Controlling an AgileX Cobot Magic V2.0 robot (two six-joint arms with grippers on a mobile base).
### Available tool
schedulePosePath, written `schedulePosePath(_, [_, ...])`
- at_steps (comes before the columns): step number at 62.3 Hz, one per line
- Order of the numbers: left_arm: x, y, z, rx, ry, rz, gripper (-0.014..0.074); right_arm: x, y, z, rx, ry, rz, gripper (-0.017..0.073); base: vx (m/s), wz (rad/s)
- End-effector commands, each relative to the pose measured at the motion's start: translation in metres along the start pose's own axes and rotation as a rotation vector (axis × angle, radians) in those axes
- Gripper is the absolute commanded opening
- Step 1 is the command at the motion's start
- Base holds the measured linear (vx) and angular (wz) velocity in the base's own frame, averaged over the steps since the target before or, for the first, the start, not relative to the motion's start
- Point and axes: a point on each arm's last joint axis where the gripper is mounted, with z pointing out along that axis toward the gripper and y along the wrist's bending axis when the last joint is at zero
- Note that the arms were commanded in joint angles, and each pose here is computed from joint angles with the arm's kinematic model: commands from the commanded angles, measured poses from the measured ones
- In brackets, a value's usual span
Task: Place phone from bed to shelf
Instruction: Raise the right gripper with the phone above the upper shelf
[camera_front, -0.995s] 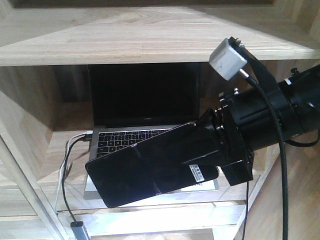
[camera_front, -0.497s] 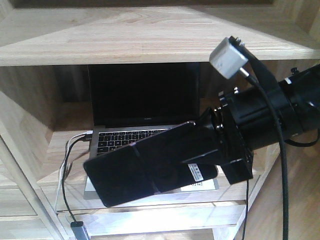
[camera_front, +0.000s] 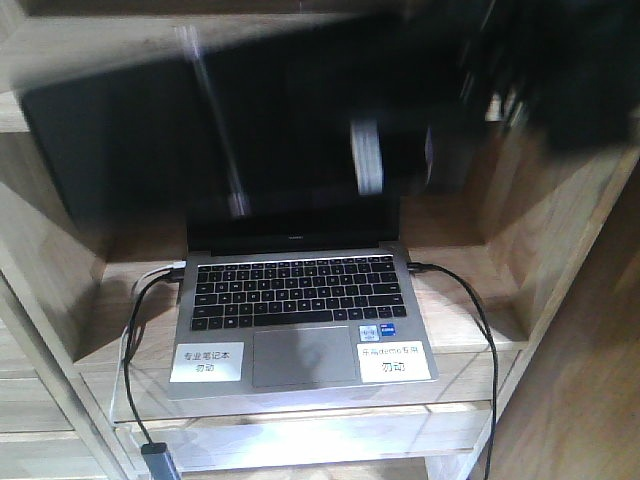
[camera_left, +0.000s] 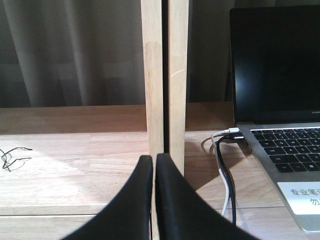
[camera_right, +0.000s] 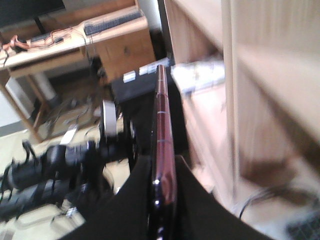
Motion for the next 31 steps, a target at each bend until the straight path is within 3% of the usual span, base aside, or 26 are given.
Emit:
schedulePosePath(1, [-0.005,0.000,0.000,-0.003,-0.075,-0.009,0.0001,-0.039,0.014,-0.015,0.043,-0.215,-0.039,-0.0002,0.00,0.00])
schedulePosePath(12, [-0.005,0.000,0.000,-0.003,-0.075,-0.009,0.0001,-0.066,-0.005,-0.013,0.094,-0.329,-0.057,-0.0002,0.00,0.00])
schedulePosePath(31, [-0.005,0.000,0.000,-0.003,-0.075,-0.009,0.0001,-0.079,-0.071,0.023,0.060,-0.394,0.022,-0.0002,0.00,0.00])
